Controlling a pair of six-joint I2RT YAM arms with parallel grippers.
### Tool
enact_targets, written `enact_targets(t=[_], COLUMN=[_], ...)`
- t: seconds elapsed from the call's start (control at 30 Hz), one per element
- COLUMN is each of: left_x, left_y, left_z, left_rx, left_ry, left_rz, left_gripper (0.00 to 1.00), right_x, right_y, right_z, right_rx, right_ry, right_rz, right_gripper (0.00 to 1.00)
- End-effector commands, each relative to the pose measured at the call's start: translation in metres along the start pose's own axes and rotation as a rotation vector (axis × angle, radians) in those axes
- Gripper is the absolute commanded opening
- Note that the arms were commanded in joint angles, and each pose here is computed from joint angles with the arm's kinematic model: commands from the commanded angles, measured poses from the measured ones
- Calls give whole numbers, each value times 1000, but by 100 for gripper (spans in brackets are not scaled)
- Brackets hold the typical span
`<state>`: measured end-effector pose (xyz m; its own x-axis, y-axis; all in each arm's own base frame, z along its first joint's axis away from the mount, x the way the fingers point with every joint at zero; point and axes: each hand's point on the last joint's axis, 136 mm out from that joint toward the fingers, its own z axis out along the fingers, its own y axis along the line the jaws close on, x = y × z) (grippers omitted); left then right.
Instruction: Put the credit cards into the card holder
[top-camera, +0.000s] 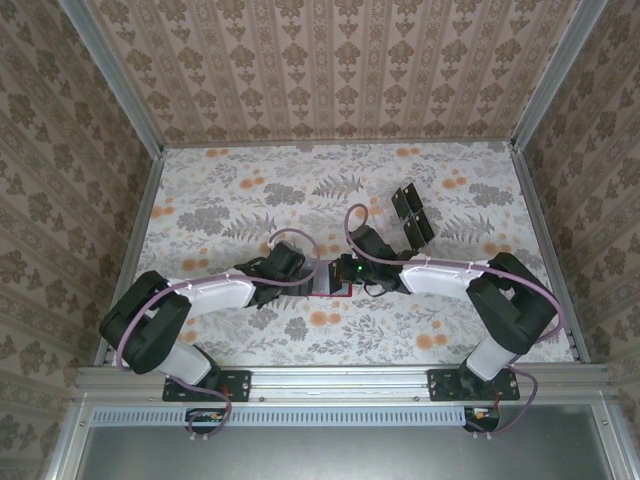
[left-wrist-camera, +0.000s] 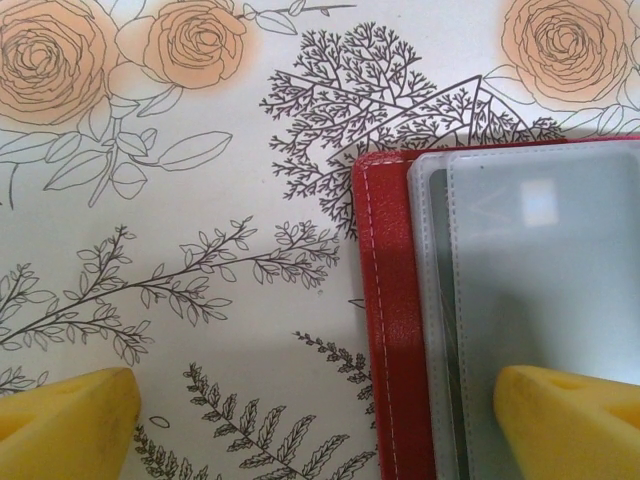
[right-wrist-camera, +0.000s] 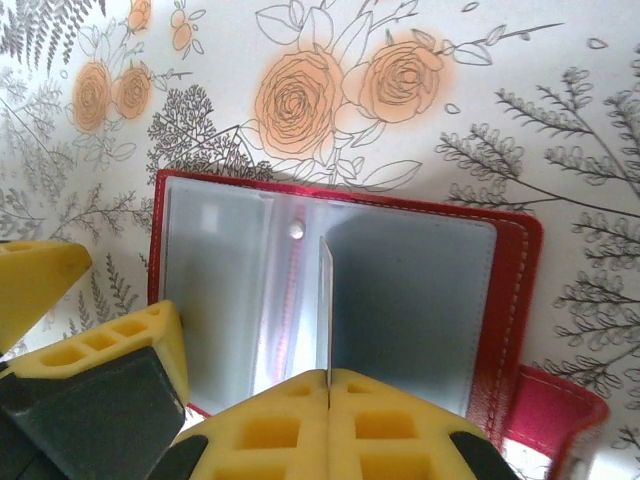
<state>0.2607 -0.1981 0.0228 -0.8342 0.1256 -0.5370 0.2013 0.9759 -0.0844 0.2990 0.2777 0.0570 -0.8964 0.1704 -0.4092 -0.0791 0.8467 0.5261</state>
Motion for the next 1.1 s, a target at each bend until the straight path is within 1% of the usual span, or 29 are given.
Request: enact_targets(t=[0.0,0.3,0.8,1.07], left_x=[25,27,30,30], left_y=[17,18,19,19], left_z=[3,3,5,5], left_rx=[-52,-56,-55,-54], left_ry=[74,75,77,80], left_rz=[6,4,1,2], left_gripper=[100,100,100,100], right_x=[-6,-9,-4,-3], right_y=[7,9,9,9], right_z=[-6,3,21,24], right_rx=[-88,-212,-255,-267], right_ry=[-24,-61,-49,-48], right_rz=[48,133,193,207], right_gripper=[0,0,0,0])
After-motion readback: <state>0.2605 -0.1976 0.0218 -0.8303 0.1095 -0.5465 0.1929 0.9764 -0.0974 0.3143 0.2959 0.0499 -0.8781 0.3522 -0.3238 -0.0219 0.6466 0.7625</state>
